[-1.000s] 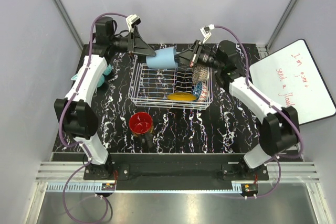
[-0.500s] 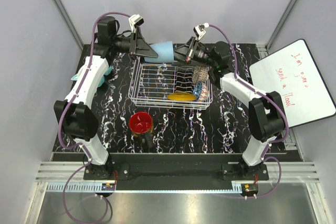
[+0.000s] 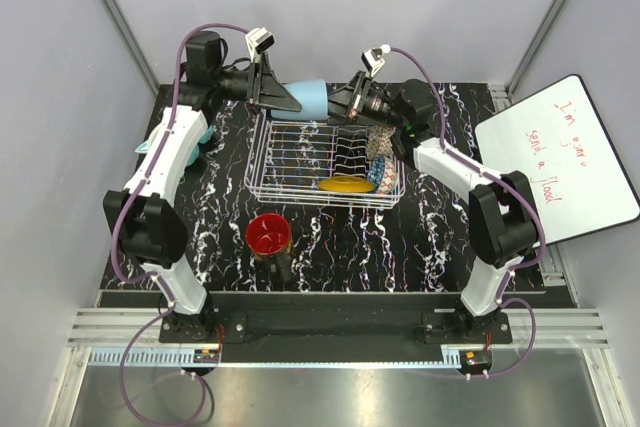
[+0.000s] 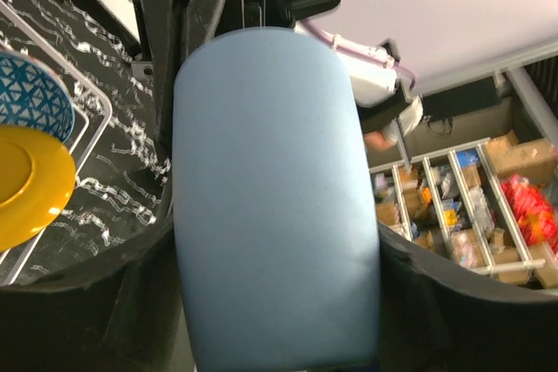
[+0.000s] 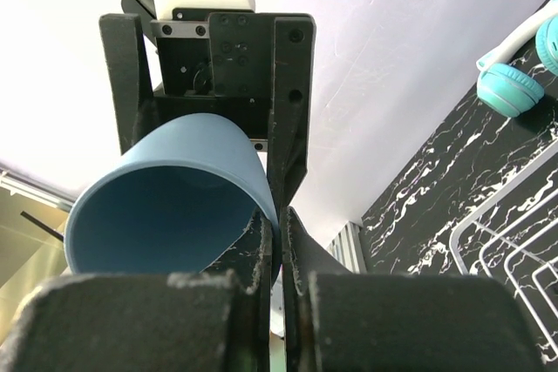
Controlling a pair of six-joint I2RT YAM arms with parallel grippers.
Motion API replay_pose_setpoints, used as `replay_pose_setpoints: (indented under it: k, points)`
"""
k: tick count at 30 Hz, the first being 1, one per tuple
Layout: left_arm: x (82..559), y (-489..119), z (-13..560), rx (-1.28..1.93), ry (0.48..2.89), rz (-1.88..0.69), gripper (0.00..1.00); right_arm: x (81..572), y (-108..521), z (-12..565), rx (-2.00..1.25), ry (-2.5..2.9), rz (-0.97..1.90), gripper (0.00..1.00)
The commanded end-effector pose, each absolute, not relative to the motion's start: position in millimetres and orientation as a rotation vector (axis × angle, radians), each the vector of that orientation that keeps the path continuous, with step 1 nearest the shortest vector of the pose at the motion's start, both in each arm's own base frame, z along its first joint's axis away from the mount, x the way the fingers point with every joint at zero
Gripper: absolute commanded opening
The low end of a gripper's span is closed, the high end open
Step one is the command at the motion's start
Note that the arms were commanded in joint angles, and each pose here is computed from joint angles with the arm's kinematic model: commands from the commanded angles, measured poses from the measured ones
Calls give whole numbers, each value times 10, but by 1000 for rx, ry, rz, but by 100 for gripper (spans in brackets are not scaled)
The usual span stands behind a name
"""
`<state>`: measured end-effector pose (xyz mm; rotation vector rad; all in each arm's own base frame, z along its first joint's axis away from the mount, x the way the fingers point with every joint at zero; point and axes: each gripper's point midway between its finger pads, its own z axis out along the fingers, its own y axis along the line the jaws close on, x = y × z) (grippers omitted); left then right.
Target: Load the mixed dishes into the dish rack
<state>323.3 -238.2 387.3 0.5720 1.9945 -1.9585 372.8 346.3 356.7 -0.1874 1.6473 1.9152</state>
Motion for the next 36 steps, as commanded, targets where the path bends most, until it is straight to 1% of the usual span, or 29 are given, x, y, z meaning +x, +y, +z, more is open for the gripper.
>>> replay_pose_setpoints:
  k: [1,2,3,4,5,6,7,8,12,13,15,16,17,19,21,25,26,28,32,33,34,35,36]
  points:
    - [3100,-2361,4062,678,1947,-2010,51,3678,3569,3570,-260,1645,1907,0]
    - [3094,-2359,4072,684,1942,-2008,40,3671,3577,3573,-267,1648,1906,0]
    - [3081,-2356,4080,688,1940,-2009,34,3671,3573,3578,-263,1651,1902,0]
    - [3071,-2353,4089,699,1934,-2009,28,3680,3568,3539,-260,1671,1887,4]
    - [3082,-2340,4087,695,1932,-2003,21,3679,3565,3513,-261,1685,1874,13]
    - [3072,-2321,4105,698,1926,-1999,16,3666,3538,3531,-264,1692,1855,20]
    - [3079,-2306,4110,697,1923,-1996,17,3680,3521,3452,-259,1730,1823,24]
    - [3092,-2270,4127,702,1911,-1984,17,3712,3458,3382,-229,1752,1799,35]
    - [3154,-2141,4189,681,1875,-1926,0,3792,3062,3292,-127,1777,1732,59]
    - [3162,-2112,4208,675,1862,-1919,0,3818,2970,3235,-99,1792,1711,61]
    - [3196,-2037,4177,649,1862,-1916,0,3890,2604,3184,-7,1793,1649,63]
    - [3209,-2026,4097,639,1870,-1928,0,3897,2483,3181,16,1786,1631,63]
    - [3211,-2022,4025,638,1886,-1940,0,3899,2233,3217,61,1763,1593,63]
    - [3281,-2022,3812,624,1919,-1960,0,3848,2031,3279,79,1740,1564,64]
    - [3263,-2024,3708,679,1953,-1923,0,3738,1841,3405,90,1706,1527,63]
    - [3233,-2215,3883,911,1896,-1803,0,3523,1769,3585,69,1688,1498,63]
    - [3227,-2245,4064,986,1826,-1743,0,3466,1760,3660,70,1676,1503,63]
    - [3240,-2301,4190,1061,1751,-1689,0,3417,1751,3744,74,1655,1506,62]
    - [3689,-2240,3973,1034,1743,-1654,0,3326,1759,3951,91,1632,1540,61]
    - [3939,-2178,3726,982,1783,-1671,0,3309,1752,3986,92,1635,1529,61]
    - [4048,-2144,3641,972,1787,-1664,0,3250,1743,4136,64,1615,1509,61]
    - [4142,-2113,3592,979,1769,-1641,0,3237,1736,4093,73,1656,1484,60]
    - [4278,-2071,3483,980,1757,-1621,0,3210,1729,4187,59,1648,1470,60]
